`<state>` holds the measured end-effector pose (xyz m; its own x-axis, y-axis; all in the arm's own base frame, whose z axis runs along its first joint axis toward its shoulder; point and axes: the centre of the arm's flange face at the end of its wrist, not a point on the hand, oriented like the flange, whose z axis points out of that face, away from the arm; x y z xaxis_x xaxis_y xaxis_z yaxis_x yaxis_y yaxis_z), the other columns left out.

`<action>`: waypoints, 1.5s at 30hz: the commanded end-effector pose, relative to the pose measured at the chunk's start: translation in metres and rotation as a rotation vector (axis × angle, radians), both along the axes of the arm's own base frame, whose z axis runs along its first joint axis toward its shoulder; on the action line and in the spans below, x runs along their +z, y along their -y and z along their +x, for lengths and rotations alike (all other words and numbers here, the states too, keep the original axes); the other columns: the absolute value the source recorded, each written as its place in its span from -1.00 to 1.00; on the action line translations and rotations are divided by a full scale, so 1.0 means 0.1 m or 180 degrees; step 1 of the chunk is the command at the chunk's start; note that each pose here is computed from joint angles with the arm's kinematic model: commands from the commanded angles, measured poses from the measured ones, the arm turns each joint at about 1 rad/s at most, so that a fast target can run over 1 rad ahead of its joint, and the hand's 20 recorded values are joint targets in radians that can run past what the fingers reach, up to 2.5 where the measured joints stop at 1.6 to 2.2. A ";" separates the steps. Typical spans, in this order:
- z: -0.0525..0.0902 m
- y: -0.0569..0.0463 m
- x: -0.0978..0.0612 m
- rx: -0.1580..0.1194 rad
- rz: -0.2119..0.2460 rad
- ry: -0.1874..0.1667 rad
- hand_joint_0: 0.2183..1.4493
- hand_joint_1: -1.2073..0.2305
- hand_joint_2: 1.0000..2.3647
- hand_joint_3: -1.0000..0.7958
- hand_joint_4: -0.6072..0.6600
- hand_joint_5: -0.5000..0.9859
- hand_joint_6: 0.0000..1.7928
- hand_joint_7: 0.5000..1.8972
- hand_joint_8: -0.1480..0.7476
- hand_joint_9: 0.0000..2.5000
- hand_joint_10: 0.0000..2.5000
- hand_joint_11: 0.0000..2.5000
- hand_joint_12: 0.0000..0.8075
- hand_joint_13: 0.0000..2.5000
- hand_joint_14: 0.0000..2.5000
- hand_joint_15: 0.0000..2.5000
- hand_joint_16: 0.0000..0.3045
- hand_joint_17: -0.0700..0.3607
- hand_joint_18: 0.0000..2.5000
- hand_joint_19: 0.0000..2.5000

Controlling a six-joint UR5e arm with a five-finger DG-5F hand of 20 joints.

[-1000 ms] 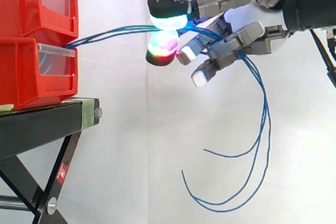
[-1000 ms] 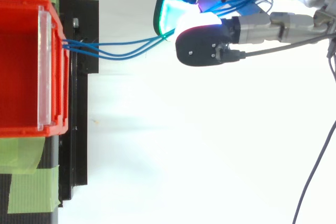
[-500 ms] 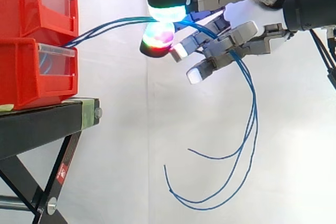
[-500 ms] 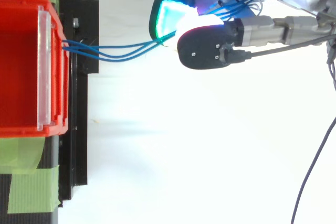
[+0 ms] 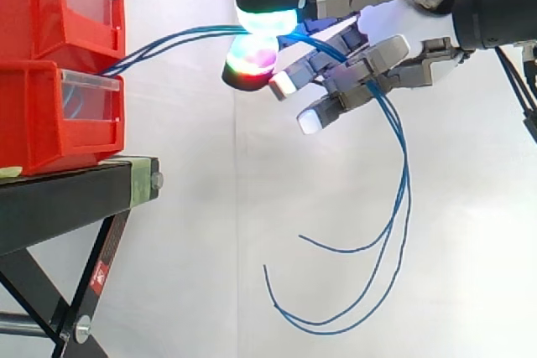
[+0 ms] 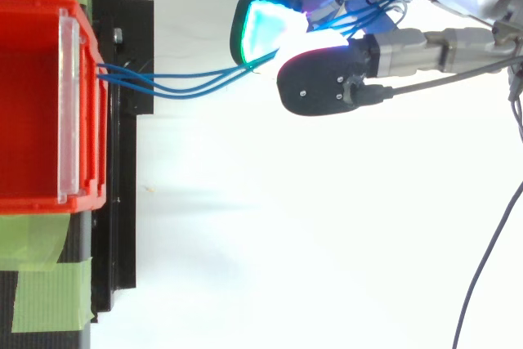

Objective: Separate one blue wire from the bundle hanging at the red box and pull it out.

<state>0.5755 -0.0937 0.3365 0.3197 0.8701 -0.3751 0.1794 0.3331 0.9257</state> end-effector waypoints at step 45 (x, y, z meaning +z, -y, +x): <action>-0.01 0.01 -0.02 -0.0004 0.0001 -0.0020 -0.30 -0.21 -0.97 -0.23 0.25 -0.57 -0.14 -0.19 0.07 -0.16 -0.99 0.09 -0.30 -0.01 0.90 -0.50 -0.70 -0.19 -0.36 -0.33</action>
